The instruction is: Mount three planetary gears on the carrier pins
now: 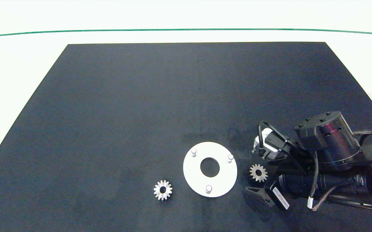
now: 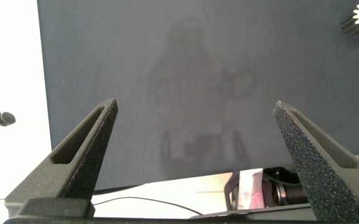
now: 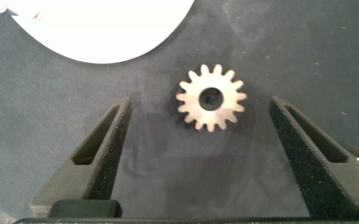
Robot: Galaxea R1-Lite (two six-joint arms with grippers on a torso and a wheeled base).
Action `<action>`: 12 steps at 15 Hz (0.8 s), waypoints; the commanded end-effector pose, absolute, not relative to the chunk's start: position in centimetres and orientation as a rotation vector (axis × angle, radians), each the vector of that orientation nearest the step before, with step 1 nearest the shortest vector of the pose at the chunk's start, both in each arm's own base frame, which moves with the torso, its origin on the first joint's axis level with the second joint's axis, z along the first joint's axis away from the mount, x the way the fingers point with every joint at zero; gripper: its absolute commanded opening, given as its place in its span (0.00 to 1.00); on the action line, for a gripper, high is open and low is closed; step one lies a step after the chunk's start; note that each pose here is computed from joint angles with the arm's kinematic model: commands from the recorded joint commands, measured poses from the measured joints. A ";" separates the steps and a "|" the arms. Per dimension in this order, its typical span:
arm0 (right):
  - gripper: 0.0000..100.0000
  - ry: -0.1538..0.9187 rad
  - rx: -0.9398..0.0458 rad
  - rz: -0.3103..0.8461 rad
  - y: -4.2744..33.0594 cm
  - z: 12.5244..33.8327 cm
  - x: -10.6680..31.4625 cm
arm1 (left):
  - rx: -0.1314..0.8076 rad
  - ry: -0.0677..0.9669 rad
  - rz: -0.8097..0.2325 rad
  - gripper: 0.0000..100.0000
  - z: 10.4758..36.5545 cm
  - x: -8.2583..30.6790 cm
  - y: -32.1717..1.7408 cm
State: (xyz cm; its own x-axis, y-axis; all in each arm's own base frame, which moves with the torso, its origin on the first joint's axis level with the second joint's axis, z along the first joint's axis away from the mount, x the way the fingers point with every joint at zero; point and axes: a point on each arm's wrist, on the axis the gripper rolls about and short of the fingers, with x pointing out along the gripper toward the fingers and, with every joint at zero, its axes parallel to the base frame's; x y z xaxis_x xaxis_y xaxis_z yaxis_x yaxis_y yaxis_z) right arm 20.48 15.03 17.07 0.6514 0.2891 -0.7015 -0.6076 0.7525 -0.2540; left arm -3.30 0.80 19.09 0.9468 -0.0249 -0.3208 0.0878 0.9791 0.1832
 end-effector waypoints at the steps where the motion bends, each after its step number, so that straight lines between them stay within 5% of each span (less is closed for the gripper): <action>1: 0.82 0.708 -0.510 0.538 15.4 16.5 20.9 | 0.199 0.321 -0.057 1.00 19.1 -3.4 0.8; 12: 0.61 0.705 -0.508 0.532 16.1 15.8 22.0 | 0.200 0.326 -0.063 1.00 19.1 -3.3 0.8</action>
State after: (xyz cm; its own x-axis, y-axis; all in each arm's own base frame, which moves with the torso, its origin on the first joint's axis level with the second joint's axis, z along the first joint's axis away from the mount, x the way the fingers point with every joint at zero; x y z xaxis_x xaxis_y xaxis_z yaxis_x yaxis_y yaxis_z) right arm 21.99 16.09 15.79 0.6428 0.2817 -0.7123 -0.6083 0.7530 -0.2511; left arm -3.33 0.82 19.08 0.9469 -0.0306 -0.3202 0.0936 0.9786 0.1833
